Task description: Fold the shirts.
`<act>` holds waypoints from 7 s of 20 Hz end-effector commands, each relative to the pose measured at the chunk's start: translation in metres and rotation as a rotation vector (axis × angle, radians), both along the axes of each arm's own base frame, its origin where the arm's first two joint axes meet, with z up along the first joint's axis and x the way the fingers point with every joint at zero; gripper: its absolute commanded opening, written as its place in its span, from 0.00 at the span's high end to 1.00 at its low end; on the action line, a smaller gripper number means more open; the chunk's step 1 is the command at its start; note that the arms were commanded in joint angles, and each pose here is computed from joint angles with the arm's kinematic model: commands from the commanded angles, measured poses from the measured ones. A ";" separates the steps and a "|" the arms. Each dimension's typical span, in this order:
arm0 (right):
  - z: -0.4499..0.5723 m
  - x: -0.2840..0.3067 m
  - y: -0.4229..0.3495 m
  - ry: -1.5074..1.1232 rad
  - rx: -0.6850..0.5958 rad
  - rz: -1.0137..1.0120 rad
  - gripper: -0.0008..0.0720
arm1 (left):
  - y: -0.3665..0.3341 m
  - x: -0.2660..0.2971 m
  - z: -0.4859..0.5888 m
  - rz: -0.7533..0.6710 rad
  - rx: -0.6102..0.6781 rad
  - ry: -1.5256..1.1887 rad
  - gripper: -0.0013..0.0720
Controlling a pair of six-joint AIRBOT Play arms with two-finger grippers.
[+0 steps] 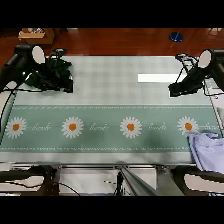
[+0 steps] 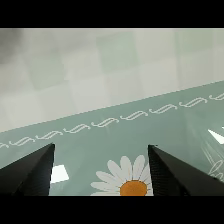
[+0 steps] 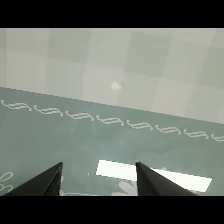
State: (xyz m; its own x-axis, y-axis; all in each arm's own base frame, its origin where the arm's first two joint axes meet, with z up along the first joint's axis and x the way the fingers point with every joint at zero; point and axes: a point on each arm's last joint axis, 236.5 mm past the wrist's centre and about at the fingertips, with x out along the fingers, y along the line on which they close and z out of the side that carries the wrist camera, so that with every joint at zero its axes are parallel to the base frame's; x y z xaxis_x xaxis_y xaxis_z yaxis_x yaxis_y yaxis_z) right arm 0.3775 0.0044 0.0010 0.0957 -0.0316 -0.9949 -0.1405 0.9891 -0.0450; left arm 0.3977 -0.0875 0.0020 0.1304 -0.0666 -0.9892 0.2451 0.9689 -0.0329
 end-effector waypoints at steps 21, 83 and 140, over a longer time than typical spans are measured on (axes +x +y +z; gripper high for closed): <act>0.003 0.023 0.002 -0.097 0.007 0.005 0.25 | 0.060 0.079 0.026 -0.022 0.238 -0.297 0.01; 0.097 -0.054 -0.007 -0.137 -0.010 0.072 0.24 | -0.164 -0.045 0.103 -0.326 -0.230 -0.153 0.06; 0.021 -0.112 0.187 -0.062 0.979 -0.049 0.96 | -0.173 -0.139 0.044 -0.309 -0.665 -0.151 0.94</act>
